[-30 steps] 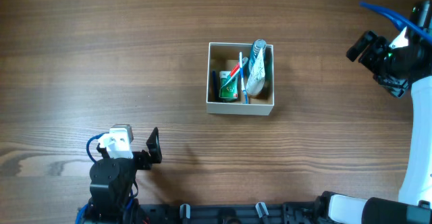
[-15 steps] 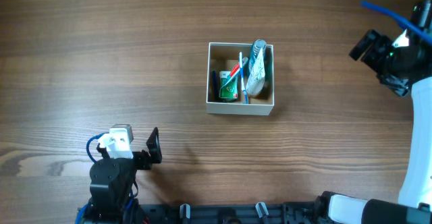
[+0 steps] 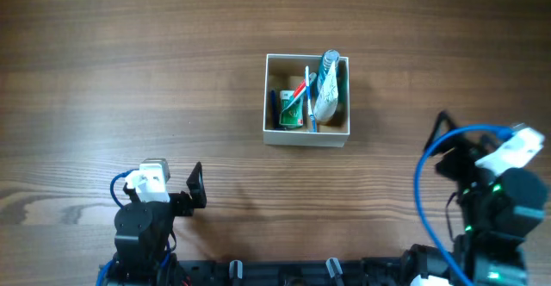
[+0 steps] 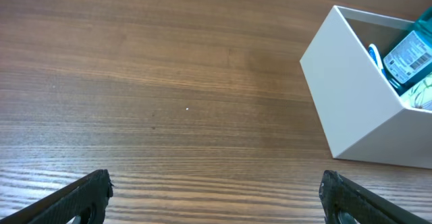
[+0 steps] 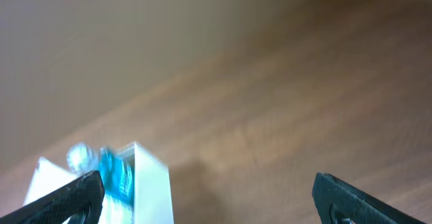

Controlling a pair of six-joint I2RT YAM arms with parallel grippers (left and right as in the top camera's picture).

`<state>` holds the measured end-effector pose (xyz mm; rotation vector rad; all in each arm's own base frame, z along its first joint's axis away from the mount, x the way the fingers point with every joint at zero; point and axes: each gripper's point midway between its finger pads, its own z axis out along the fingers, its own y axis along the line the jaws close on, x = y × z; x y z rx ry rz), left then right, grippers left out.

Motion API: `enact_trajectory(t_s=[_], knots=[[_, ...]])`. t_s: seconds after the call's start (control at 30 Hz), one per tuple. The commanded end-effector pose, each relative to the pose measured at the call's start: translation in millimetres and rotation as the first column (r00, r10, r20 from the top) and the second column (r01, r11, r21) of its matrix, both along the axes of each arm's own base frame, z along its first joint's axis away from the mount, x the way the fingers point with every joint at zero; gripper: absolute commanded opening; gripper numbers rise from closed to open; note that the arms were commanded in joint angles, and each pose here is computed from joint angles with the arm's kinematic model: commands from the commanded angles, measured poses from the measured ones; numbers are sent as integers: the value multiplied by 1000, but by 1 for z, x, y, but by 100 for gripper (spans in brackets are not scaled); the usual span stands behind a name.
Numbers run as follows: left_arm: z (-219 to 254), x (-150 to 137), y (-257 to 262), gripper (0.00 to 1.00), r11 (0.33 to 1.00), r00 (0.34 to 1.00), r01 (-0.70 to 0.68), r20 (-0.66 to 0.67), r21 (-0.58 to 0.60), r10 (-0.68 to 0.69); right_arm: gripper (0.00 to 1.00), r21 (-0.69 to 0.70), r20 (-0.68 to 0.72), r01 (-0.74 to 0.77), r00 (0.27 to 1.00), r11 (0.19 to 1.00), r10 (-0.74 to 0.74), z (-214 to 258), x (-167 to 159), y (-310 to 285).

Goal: Pack container

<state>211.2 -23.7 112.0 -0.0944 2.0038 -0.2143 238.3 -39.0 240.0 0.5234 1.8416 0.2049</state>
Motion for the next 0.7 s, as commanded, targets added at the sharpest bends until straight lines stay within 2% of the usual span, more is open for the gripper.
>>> enact_trajectory(t_s=[0.0, 0.2, 0.33, 0.67], knots=[[-6, -1, -1, 100, 1000, 1000, 3, -12, -13, -3, 100, 55, 25, -74, 997, 996, 73, -42, -9, 18], [-6, -1, -1, 100, 1000, 1000, 3, -13, -13, -3, 100, 64, -5, -74, 997, 995, 74, -94, -13, 19], [-6, -1, -1, 100, 1000, 1000, 3, -13, -13, -3, 100, 160, -25, -42, 999, 986, 47, -123, -10, 19], [-6, -1, -1, 100, 1000, 1000, 3, -13, -13, -3, 100, 167, -9, -43, 999, 985, 45, -120, -8, 19]])
